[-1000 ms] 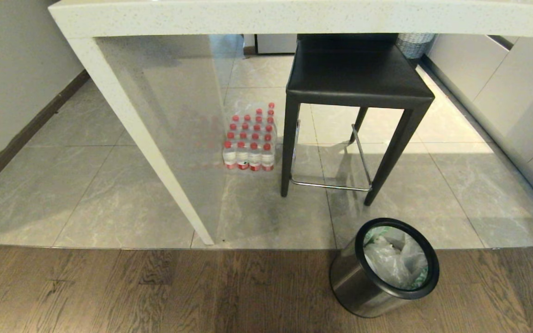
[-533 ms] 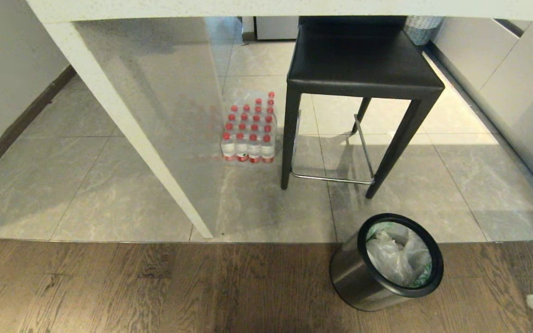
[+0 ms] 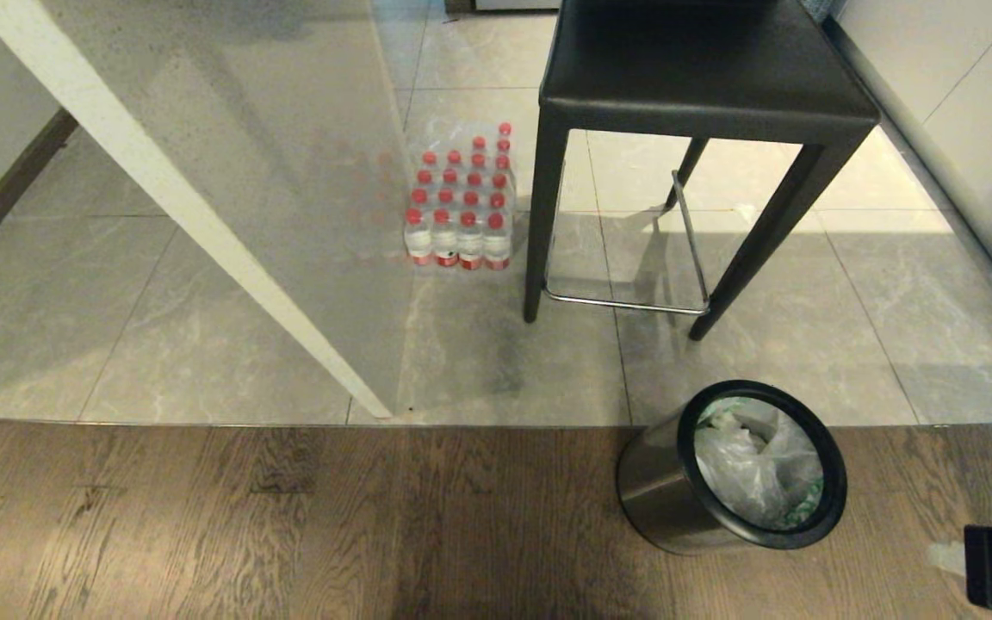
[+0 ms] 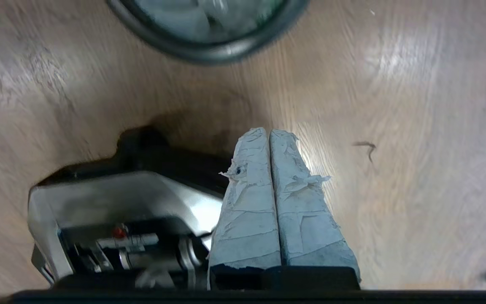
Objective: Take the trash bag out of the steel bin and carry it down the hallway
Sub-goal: Place the outer trash can on the ground
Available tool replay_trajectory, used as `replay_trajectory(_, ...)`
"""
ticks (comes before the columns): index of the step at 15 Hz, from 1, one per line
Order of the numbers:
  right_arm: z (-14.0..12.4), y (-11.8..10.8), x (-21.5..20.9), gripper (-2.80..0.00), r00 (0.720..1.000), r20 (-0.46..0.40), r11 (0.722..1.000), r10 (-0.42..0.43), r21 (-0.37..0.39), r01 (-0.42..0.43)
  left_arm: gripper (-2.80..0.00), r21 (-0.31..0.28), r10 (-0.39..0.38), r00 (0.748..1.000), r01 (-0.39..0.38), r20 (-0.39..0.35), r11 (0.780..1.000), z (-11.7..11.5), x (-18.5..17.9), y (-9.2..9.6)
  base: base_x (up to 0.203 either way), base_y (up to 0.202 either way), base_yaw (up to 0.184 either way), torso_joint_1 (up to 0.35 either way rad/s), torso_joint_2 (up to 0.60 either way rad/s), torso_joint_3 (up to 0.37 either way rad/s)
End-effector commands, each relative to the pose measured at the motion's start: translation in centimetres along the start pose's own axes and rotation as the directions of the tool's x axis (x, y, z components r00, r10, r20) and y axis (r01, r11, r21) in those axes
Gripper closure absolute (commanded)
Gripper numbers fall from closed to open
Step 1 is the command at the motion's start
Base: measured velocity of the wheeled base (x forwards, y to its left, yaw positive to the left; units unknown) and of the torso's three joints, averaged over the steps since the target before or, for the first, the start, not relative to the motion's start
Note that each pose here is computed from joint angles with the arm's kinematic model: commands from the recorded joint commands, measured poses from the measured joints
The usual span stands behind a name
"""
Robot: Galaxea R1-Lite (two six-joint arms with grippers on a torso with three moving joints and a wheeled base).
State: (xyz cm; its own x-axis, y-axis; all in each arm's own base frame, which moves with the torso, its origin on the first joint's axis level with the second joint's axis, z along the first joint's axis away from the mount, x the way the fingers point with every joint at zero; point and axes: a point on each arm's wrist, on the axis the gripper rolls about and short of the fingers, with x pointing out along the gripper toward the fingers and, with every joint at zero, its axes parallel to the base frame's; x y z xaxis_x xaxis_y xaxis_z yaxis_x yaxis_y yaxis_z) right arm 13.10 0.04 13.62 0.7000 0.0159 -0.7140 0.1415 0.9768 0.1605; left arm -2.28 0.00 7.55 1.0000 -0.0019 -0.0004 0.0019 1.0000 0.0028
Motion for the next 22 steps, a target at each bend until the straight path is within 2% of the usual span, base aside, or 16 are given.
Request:
replay_trajectory(1,0.2,0.0,1.7,0.00,0.999,-0.032,1.000,-0.006,0.002,0.006,0.00,0.001,0.000,1.000,0.000,0.002,1.000,0.0,0.0,0.0,0.000,0.000,0.000,0.002,0.00,-0.198)
replay_trajectory(6,1.1,0.1,6.3,0.00,0.998,-0.061,1.000,-0.020,-0.002,0.020,0.00,-0.004,0.000,1.000,0.000,0.000,1.000,0.0,0.0,0.0,0.000,0.000,0.000,0.002,0.00,-0.083)
replay_trajectory(9,1.8,-0.1,9.5,0.00,0.998,-0.023,0.999,-0.052,0.000,0.052,0.00,-0.004,0.000,1.000,0.000,0.000,1.000,0.0,0.0,0.0,0.000,0.000,0.000,0.000,0.00,0.000)
replay_trajectory(11,2.2,-0.5,11.2,0.00,0.997,0.031,0.998,-0.067,0.013,0.066,0.00,-0.004,0.000,1.000,0.000,0.001,1.000,0.0,0.0,0.0,0.000,0.000,0.000,0.000,0.00,0.000)
replay_trajectory(12,2.1,-0.7,11.7,-2.80,0.996,0.055,0.997,-0.070,0.015,0.070,0.00,-0.004,0.000,1.000,0.000,0.000,1.000,0.0,0.0,0.0,0.000,0.000,0.000,0.000,0.00,0.000)
replay_trajectory(14,1.9,-0.8,12.3,-2.80,0.993,0.094,0.997,-0.075,-0.008,0.076,0.00,-0.004,0.000,1.000,0.000,0.000,1.000,0.0,0.0,0.0,0.000,0.000,0.000,0.000,0.00,0.000)
replay_trajectory(16,1.6,-1.0,13.5,-2.80,0.990,0.089,0.994,-0.110,-0.016,0.112,0.00,-0.004,0.000,1.000,0.000,0.000,1.000,0.0,0.0,0.0,0.000,0.000,0.000,0.000,0.00,0.000)
replay_trajectory(18,2.0,-1.1,13.9,-2.80,0.971,0.172,0.986,-0.166,-0.002,0.168,0.00,-0.004,0.000,1.000,0.000,0.002,1.000,0.0,0.0,0.0,0.000,0.000,0.000,0.000,0.00,0.000)
replay_trajectory(22,0.8,-1.4,15.2,-2.80,0.977,0.133,0.986,-0.167,0.042,0.163,0.00,-0.004,0.000,1.000,0.000,0.000,1.000,0.0,0.0,0.0,0.000,0.000,0.000,0.000,0.00,0.000)
